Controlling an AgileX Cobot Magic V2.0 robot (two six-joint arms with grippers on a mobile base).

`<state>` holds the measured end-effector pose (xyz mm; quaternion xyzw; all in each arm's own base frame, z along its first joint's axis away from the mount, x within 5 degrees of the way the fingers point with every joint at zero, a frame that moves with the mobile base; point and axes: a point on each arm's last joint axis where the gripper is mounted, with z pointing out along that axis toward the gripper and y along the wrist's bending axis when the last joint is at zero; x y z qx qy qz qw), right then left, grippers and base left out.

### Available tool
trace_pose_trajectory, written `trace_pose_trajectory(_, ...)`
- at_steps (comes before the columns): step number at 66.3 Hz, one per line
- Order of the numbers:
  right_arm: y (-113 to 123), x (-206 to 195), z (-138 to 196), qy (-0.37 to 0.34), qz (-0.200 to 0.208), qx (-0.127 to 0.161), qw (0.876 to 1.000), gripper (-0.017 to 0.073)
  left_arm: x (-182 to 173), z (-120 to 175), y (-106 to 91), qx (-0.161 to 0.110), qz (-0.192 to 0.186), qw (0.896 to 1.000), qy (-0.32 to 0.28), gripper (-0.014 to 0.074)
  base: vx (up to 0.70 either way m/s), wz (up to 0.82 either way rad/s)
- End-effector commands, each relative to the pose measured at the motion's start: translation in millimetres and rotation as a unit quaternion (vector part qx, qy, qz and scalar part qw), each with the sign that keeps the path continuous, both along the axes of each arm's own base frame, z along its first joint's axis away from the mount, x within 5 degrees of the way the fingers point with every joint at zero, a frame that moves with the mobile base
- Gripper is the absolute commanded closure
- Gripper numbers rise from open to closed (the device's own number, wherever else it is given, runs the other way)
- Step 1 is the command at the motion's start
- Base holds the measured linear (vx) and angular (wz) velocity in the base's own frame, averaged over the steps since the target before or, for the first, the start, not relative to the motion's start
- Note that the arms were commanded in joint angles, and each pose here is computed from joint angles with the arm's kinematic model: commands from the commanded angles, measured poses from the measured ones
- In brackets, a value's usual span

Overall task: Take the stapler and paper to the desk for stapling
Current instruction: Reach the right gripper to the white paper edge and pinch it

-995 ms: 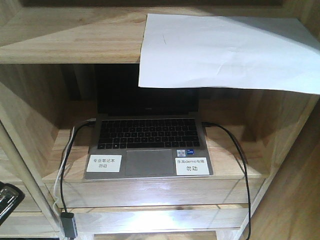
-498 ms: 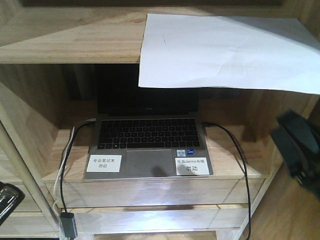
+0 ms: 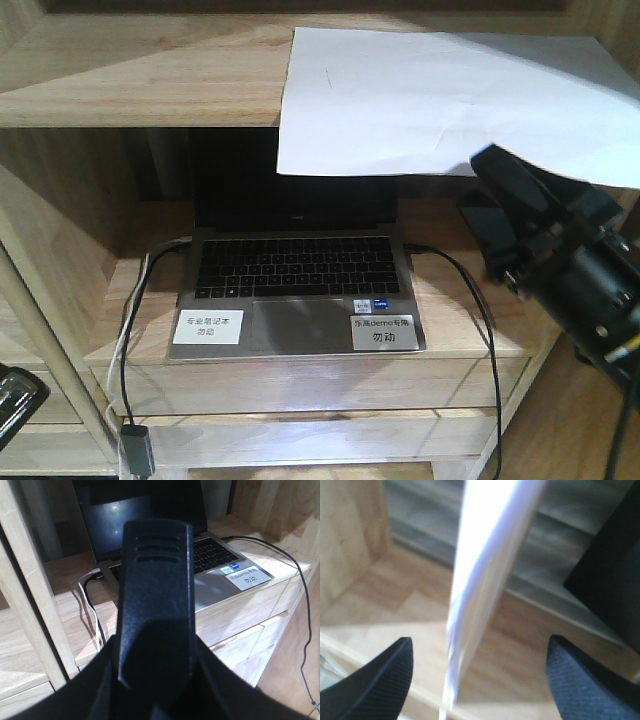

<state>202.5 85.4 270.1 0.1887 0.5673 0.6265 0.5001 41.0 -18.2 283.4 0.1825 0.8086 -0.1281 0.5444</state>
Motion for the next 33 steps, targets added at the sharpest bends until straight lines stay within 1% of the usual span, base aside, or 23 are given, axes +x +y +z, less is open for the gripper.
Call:
trace_pose_trajectory(1,2,7,22,-0.063,-0.003,0.032,0.998,0.0030,2,19,-2.0,-0.033,-0.006,0.998,-0.060,0.0601,0.00,0.00)
trace_pose_trajectory(14,4,21,34,-0.075,-0.013,0.046,0.996,0.0030,2,19,-2.0,-0.033,-0.006,0.998,-0.060,0.0601,0.00,0.00)
trace_pose_trajectory(22,1,27,36,-0.071,-0.030,0.064,0.995,0.0047,2,19,-2.0,-0.033,-0.006,0.998,-0.060,0.0601,0.00,0.00)
trace_pose_trajectory(25,0,28,36,-0.069,-0.035,0.068,0.995,0.0067,2,19,-2.0,-0.033,-0.006,0.998,-0.060,0.0601,0.00,0.00)
trace_pose_trajectory(29,-2,29,36,-0.066,-0.044,0.077,0.994,0.0116,2,19,-2.0,-0.033,-0.006,0.998,-0.060,0.0601,0.00,0.00)
trace_pose_trajectory(32,-2,29,36,-0.066,-0.046,0.079,0.994,0.0161,2,19,-2.0,-0.033,-0.006,0.998,-0.060,0.0601,0.00,0.00)
trace_pose_trajectory(33,-2,29,36,-0.066,-0.046,0.080,0.994,0.0189,2,19,-2.0,-0.033,-0.006,0.998,-0.060,0.0601,0.00,0.00)
